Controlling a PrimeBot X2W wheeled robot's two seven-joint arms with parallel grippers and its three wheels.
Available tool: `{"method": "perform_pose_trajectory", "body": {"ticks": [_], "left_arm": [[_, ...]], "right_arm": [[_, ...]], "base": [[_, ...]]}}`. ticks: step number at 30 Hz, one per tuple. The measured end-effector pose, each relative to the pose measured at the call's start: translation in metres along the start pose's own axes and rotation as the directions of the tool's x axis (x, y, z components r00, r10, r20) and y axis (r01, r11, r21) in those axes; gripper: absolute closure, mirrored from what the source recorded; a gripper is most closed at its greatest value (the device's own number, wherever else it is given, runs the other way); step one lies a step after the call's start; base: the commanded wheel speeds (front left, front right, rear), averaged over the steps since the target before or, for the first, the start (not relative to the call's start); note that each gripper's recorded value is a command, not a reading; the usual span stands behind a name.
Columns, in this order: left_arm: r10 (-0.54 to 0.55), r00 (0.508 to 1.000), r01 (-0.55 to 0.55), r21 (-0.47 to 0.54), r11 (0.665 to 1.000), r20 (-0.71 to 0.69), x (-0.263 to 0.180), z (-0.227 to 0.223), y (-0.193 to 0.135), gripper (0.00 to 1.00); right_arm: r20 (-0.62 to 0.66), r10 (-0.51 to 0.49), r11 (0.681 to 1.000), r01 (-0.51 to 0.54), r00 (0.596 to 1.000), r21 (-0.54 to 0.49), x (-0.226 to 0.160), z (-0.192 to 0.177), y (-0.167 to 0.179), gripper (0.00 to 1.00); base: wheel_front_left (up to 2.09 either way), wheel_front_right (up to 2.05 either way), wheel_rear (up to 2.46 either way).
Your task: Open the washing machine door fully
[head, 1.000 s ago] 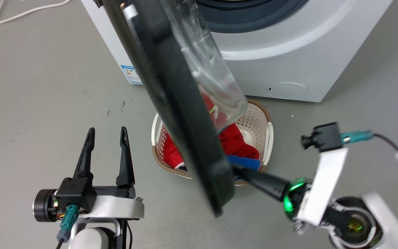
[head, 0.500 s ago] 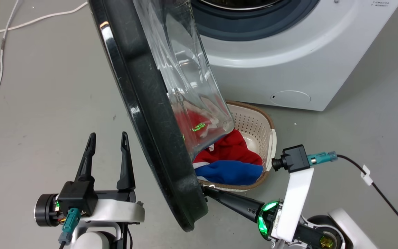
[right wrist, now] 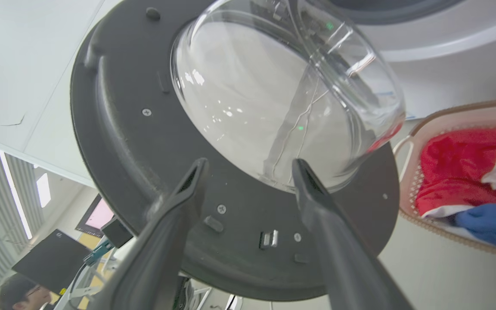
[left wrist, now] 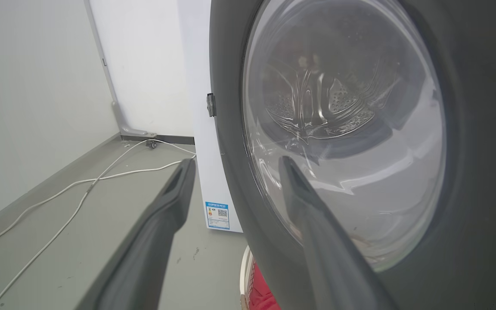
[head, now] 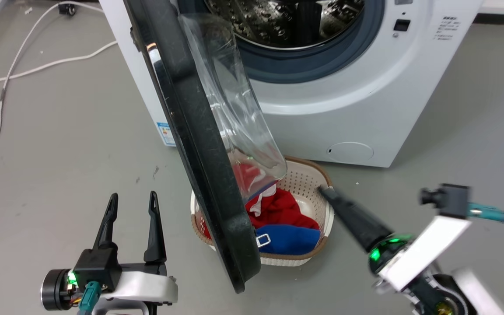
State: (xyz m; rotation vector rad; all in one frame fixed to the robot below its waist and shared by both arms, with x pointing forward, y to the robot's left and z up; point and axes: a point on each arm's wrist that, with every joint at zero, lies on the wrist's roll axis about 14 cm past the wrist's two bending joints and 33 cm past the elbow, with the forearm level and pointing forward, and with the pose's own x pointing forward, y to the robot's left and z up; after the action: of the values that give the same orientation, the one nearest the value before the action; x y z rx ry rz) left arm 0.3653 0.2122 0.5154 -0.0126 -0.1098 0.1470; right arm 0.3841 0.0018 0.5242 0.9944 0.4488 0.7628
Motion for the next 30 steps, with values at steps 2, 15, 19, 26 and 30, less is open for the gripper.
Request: {"method": "perform_pose_trajectory", "body": {"ticks": [2, 15, 19, 26, 30], "left_arm": [[-0.005, 1.000, 0.005, -0.002, 1.000, 0.005, -0.002, 0.002, -0.001, 0.00], [-0.027, 0.999, 0.027, -0.005, 1.000, 0.026, -0.017, 0.010, -0.004, 0.00], [-0.032, 0.999, 0.032, -0.006, 0.999, 0.032, -0.022, 0.012, -0.006, 0.00], [-0.038, 0.998, 0.038, -0.008, 0.999, 0.041, -0.025, 0.015, -0.007, 0.00], [-0.036, 0.999, 0.036, -0.009, 0.999, 0.040, -0.028, 0.015, -0.006, 0.00]], "right_arm": [[0.135, -0.022, 0.994, 0.036, 0.991, -0.099, -0.009, 0.027, -0.003, 0.00], [0.562, -0.053, 0.742, 0.410, 0.825, -0.531, -0.080, 0.112, -0.024, 0.00], [0.633, -0.044, 0.641, 0.508, 0.773, -0.575, -0.099, 0.123, -0.017, 0.00], [0.677, -0.068, 0.530, 0.601, 0.733, -0.598, -0.121, 0.113, -0.016, 0.00], [0.685, -0.097, 0.492, 0.633, 0.722, -0.598, -0.132, 0.104, -0.020, 0.00]], "base": [[0.00, 0.00, 0.00], [0.00, 0.00, 0.00], [0.00, 0.00, 0.00], [0.00, 0.00, 0.00], [0.00, 0.00, 0.00]]}}
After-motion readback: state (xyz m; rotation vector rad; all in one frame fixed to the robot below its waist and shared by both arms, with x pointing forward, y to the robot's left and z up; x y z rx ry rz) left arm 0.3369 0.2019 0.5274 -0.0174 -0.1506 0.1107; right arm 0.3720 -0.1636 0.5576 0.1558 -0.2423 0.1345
